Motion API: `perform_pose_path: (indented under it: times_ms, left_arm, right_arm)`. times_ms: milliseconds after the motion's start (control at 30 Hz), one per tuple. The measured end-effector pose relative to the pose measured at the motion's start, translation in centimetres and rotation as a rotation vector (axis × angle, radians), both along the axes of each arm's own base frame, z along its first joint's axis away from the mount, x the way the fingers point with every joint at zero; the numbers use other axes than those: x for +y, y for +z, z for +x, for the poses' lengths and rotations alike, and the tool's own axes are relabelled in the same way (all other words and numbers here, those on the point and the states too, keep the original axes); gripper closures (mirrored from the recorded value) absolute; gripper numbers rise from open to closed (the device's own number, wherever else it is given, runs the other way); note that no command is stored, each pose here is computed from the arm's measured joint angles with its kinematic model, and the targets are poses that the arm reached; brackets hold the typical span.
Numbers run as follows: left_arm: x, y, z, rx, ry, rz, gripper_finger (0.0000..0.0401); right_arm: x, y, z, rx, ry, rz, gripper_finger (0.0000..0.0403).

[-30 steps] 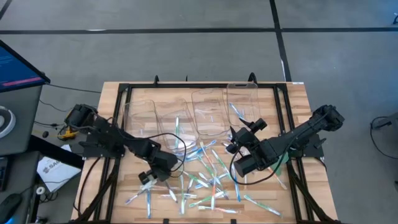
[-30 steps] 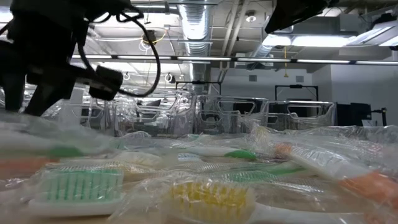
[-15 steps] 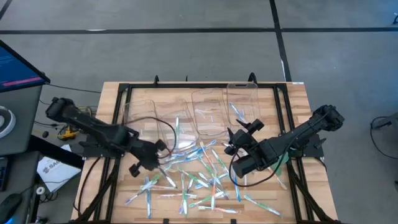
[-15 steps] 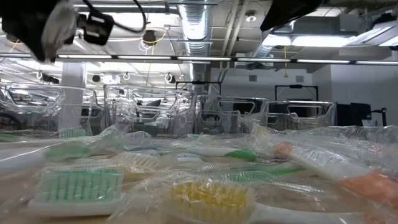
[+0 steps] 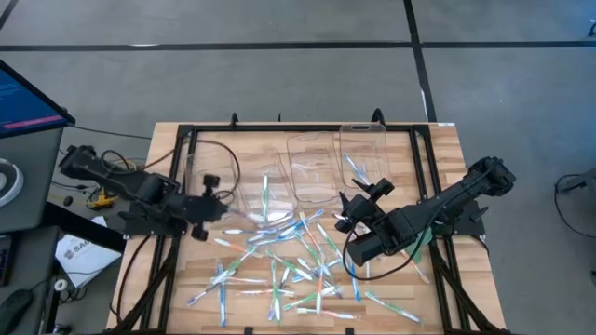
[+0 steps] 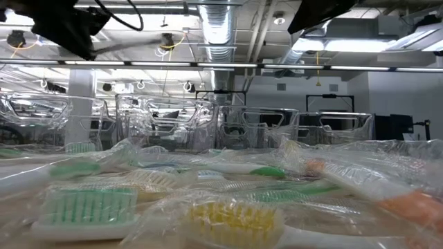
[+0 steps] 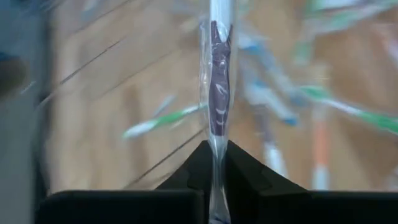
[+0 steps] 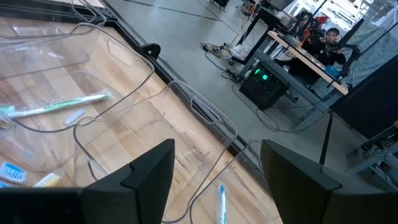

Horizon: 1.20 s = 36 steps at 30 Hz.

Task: Pick & Place Toothbrushes
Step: Put the violet toothbrush into the left transparent bin, then adjust the left transparent bin

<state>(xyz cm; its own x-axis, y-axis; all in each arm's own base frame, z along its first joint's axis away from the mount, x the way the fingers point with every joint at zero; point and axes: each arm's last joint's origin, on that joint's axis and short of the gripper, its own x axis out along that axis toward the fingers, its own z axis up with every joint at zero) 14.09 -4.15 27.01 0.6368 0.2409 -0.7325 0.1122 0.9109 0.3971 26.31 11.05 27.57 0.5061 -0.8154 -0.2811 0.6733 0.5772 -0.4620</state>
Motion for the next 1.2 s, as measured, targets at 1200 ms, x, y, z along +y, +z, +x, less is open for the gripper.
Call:
perform_pose_path:
  times_ms: [1200]
  left_arm:
    - [2.8, -2.4, -3.5, -0.122, 0.876, -0.202, 0.0315]
  right_arm:
    - [0.1, -0.1, 0.0, 0.019, 0.011, 0.047, 0.0171]
